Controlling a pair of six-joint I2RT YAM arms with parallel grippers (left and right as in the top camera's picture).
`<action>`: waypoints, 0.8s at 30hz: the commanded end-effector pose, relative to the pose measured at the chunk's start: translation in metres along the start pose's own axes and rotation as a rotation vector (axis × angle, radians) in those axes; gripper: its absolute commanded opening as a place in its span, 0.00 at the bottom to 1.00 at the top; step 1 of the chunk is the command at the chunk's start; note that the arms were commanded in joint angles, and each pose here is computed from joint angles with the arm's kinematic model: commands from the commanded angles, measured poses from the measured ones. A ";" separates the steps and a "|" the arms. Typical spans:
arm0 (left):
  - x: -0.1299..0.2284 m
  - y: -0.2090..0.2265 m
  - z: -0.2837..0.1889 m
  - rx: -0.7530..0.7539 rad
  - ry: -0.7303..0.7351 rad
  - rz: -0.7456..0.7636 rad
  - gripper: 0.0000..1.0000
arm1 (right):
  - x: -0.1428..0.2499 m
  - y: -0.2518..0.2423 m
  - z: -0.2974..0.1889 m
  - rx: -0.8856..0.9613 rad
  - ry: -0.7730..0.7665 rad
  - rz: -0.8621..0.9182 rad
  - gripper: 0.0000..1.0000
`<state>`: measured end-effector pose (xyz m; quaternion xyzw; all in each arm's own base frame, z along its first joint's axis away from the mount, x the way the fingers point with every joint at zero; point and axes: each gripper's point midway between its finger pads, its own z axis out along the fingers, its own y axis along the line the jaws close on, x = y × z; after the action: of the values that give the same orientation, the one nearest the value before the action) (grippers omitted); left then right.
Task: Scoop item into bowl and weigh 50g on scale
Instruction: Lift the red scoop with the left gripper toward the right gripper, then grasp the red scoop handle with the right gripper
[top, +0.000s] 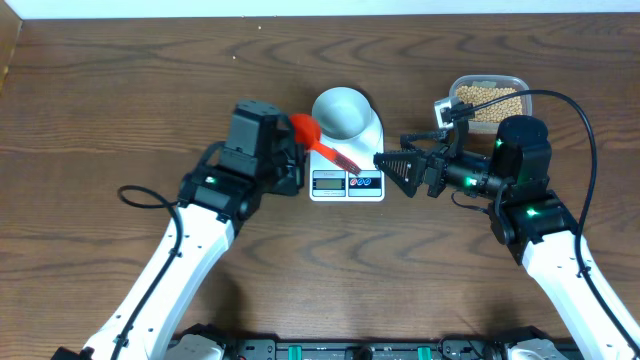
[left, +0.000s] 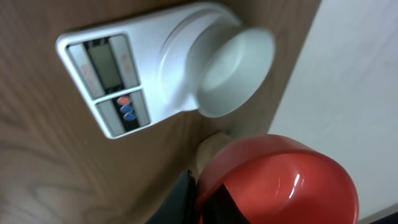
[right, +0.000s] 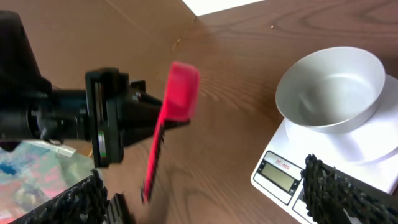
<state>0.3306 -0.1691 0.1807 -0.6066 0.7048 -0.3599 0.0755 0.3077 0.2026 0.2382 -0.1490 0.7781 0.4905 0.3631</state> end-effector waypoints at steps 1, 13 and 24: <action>0.007 0.016 0.011 -0.065 -0.005 -0.041 0.07 | -0.005 0.015 -0.001 -0.056 0.010 0.004 0.99; 0.030 0.031 0.038 -0.121 0.020 -0.164 0.07 | 0.008 -0.008 -0.001 0.060 0.036 0.132 0.66; 0.044 0.026 0.038 -0.115 0.095 -0.172 0.07 | 0.020 0.006 0.016 0.064 0.065 0.097 0.54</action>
<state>0.3206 -0.2209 0.1499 -0.6405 0.6845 -0.3482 -0.0062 0.2953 0.2151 0.2172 -0.1114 0.8113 0.4852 0.3065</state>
